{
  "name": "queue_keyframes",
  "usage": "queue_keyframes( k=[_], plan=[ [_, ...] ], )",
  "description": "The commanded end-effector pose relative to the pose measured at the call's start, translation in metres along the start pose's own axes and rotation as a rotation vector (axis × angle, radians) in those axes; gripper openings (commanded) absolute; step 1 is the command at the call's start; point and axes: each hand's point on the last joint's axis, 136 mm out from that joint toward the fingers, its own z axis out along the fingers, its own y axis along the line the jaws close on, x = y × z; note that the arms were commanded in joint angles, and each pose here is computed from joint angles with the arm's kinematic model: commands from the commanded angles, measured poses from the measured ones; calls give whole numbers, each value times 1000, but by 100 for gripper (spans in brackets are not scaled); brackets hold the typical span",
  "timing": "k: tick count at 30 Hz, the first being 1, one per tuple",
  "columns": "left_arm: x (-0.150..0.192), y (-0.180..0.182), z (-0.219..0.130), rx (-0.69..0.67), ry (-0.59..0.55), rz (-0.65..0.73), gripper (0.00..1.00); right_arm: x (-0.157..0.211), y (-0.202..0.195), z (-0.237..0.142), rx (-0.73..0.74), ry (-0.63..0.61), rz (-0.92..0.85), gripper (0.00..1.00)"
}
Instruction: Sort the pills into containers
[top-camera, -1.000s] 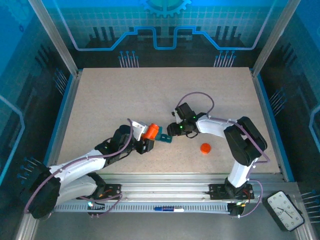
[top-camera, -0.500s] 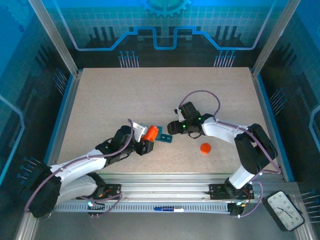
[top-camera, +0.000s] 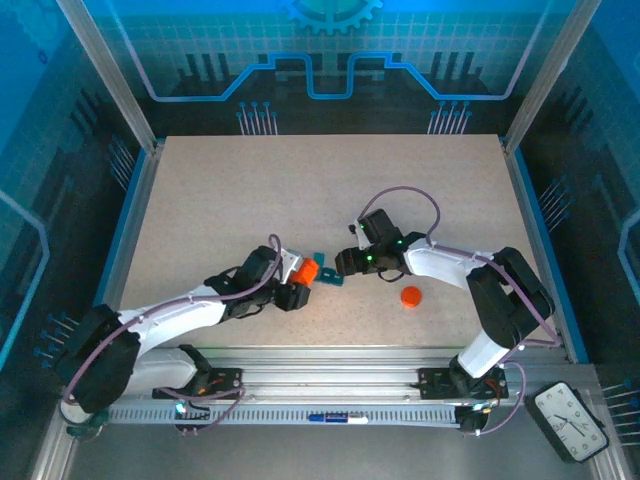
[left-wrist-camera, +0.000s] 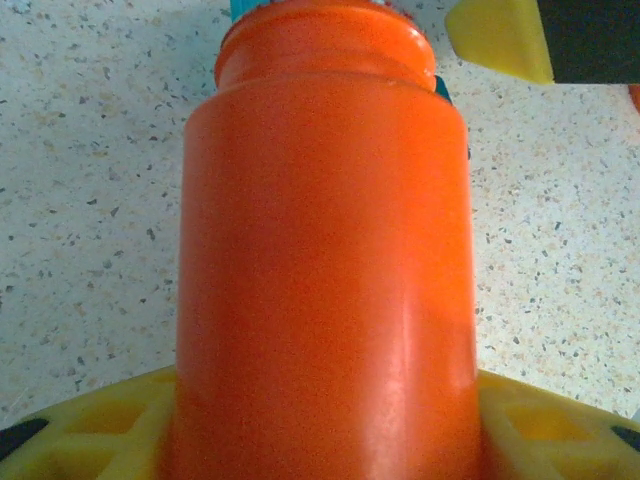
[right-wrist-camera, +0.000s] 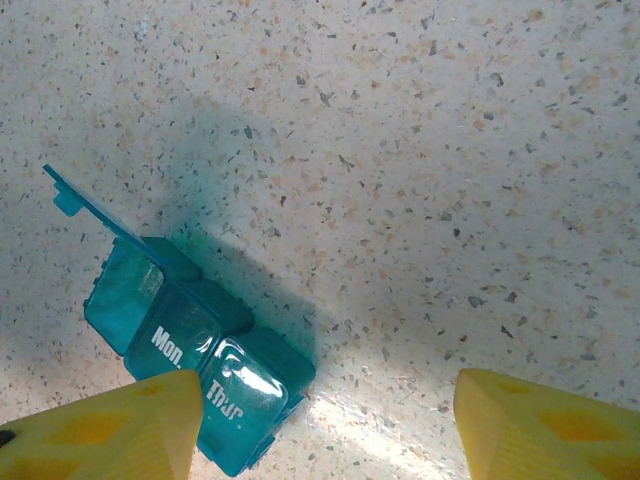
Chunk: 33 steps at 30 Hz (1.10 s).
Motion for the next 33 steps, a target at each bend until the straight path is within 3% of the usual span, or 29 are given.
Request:
queue_keyframes(
  k=[1,33],
  plan=[
    [-4,-3,1,-13,29,-10,0,10,4,8,-18,28,-22,68],
    [3,0,7,-103,244,27,0,30,-2,29,15,99,-30,68]
  ],
)
